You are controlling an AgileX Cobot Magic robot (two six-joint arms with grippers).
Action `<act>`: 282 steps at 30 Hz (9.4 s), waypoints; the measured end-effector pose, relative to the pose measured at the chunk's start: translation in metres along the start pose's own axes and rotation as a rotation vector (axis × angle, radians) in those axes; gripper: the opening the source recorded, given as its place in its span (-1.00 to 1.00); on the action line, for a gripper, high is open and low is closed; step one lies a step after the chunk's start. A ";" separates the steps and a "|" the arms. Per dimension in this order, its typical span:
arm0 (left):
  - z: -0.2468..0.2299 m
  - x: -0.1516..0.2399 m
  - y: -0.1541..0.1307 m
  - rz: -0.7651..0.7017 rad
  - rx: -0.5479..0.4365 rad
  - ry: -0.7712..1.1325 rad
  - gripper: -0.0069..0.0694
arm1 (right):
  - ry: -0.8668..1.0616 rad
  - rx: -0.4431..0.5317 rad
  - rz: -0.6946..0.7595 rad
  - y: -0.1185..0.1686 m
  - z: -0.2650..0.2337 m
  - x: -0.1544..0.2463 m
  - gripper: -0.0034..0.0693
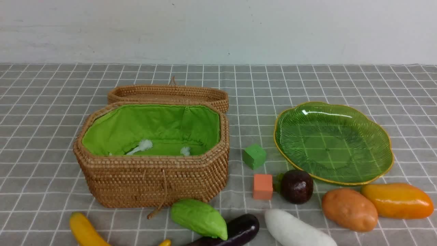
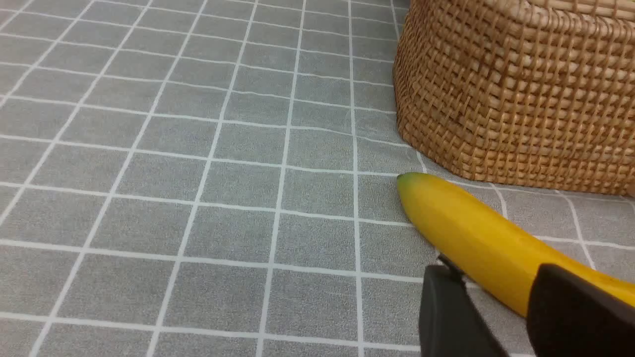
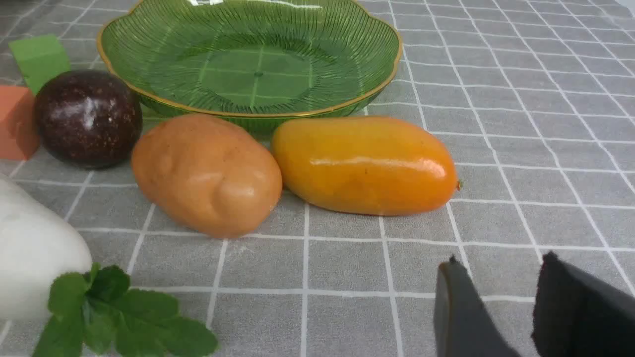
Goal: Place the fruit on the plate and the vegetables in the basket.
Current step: Use the left arm to grab a banana and put it into the right plate, then take a chayote with your left arm and place it on the basket on the left.
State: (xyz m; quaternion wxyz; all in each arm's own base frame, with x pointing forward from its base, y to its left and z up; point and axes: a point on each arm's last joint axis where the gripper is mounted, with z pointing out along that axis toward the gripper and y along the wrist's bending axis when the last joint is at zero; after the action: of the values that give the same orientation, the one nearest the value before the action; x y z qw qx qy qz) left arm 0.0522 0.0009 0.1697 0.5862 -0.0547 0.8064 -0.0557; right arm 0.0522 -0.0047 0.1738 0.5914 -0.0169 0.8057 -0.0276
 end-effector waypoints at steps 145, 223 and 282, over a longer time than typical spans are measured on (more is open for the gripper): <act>0.083 -0.158 -0.049 -0.192 -0.085 0.832 -0.03 | 0.000 0.000 0.000 0.000 0.000 0.000 -0.24; 0.109 -0.296 -0.184 0.362 0.294 0.604 0.41 | 0.000 0.001 -0.001 0.000 0.000 0.000 -0.24; 0.093 -0.052 -0.147 1.041 0.708 0.959 0.22 | 0.000 0.000 -0.001 0.000 0.000 0.000 -0.24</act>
State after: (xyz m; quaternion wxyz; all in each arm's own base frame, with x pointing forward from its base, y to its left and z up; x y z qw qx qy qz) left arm 0.1597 -0.1384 0.2123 0.1077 0.5494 0.8274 -0.0452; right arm 0.0522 -0.0047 0.1738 0.5914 -0.0172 0.8057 -0.0281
